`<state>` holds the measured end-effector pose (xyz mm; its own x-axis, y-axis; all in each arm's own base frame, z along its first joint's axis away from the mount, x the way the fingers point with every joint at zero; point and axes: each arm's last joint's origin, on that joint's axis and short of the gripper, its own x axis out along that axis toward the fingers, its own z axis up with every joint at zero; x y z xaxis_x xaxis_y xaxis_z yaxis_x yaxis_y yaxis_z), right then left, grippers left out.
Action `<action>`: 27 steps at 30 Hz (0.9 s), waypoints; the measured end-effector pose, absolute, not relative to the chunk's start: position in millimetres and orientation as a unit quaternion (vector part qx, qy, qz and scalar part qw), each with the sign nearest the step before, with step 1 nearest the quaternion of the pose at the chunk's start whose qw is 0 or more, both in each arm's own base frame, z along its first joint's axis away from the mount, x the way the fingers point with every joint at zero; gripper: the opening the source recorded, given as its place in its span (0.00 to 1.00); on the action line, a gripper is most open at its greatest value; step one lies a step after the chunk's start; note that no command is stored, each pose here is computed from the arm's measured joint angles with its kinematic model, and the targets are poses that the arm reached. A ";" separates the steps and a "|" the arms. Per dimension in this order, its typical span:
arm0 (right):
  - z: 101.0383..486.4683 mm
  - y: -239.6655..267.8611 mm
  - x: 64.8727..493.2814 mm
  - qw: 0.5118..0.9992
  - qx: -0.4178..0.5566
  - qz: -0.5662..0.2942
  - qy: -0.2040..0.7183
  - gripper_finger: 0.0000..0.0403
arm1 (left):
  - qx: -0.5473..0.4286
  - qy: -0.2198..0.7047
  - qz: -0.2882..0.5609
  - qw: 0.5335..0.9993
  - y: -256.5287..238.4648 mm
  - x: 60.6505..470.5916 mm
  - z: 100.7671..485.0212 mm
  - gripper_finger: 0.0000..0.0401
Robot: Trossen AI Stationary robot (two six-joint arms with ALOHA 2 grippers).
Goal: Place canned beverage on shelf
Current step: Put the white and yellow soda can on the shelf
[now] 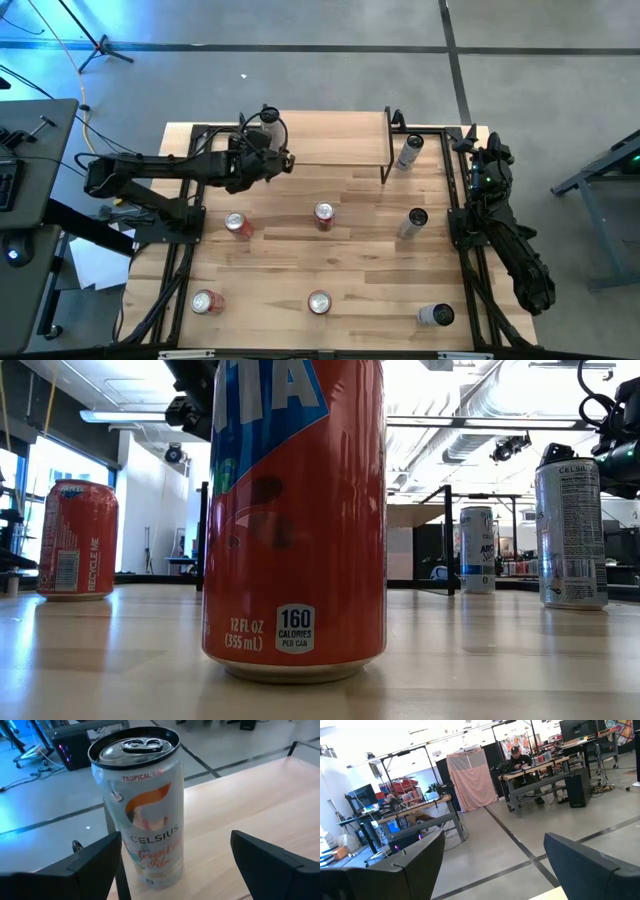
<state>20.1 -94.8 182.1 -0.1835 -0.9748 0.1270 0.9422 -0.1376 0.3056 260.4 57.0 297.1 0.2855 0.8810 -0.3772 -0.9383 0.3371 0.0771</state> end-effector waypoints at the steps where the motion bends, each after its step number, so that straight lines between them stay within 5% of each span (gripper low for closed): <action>1: 182.1 -94.8 20.1 0.637 0.051 -0.753 -0.160 0.81 | -0.079 0.181 0.570 0.798 57.9 260.3 297.0 0.86; 11: 182.2 -94.8 20.1 0.637 0.051 -0.752 -0.160 0.81 | -0.084 0.192 0.550 0.808 66.6 261.9 298.4 0.83; 27: 182.2 -94.8 20.1 0.637 0.051 -0.752 -0.160 0.81 | -0.067 0.208 0.528 0.820 68.0 263.8 299.5 0.38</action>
<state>20.1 -94.8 182.2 -0.1835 -0.9748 0.1272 0.9421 -0.1375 0.3057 263.8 68.0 299.5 0.3554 0.8390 -0.4120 -0.8951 0.4325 0.1086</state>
